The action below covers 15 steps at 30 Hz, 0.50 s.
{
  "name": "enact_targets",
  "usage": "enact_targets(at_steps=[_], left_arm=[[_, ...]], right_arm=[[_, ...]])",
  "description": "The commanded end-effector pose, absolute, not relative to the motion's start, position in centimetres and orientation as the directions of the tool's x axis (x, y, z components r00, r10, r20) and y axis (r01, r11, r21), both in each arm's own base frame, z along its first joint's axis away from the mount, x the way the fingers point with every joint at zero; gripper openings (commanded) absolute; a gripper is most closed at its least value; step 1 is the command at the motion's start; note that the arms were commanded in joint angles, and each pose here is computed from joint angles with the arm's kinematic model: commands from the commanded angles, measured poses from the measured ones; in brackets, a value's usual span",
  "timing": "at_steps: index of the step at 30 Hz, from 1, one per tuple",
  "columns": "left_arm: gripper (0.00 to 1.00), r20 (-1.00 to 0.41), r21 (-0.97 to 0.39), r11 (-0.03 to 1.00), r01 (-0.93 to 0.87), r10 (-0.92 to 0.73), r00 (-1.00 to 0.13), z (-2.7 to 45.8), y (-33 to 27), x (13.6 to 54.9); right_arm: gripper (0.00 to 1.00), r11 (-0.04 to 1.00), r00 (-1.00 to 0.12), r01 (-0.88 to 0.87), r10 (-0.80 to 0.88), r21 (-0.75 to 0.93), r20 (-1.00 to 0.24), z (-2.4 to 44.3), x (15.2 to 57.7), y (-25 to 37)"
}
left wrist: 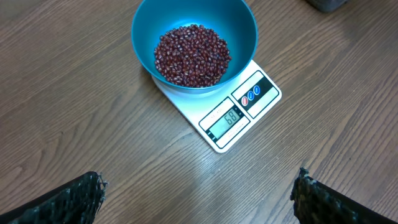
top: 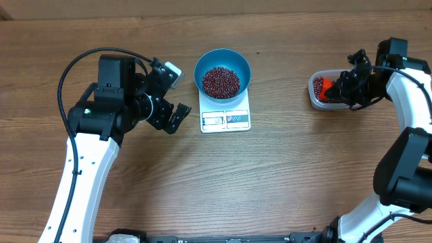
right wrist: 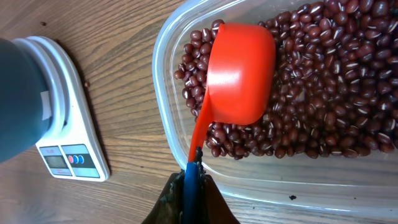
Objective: Scoop item into bowl and weigh 150g on scale
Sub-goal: 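Scoop a third load of beans with the right gripper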
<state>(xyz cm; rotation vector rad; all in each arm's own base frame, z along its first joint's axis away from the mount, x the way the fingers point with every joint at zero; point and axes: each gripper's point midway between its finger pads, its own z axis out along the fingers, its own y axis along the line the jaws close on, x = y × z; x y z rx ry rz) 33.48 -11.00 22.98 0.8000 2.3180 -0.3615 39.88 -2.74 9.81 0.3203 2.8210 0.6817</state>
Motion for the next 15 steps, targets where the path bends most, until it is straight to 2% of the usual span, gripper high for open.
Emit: enact_targets(at_steps=[1,15], left_arm=[[1.00,-0.657,-0.031,0.765,0.643,0.469,-0.591,22.7,-10.9,33.6],[1.00,-0.656,-0.031,0.766,0.643,0.469,-0.591,22.7,-10.9,33.6]], right_arm=[[0.04,0.824,-0.954,0.168,0.274,0.541,-0.120,9.3,39.6,-2.1],[0.04,0.691,-0.902,0.212,0.411,0.691,-0.134,11.4,39.7,-5.8]])
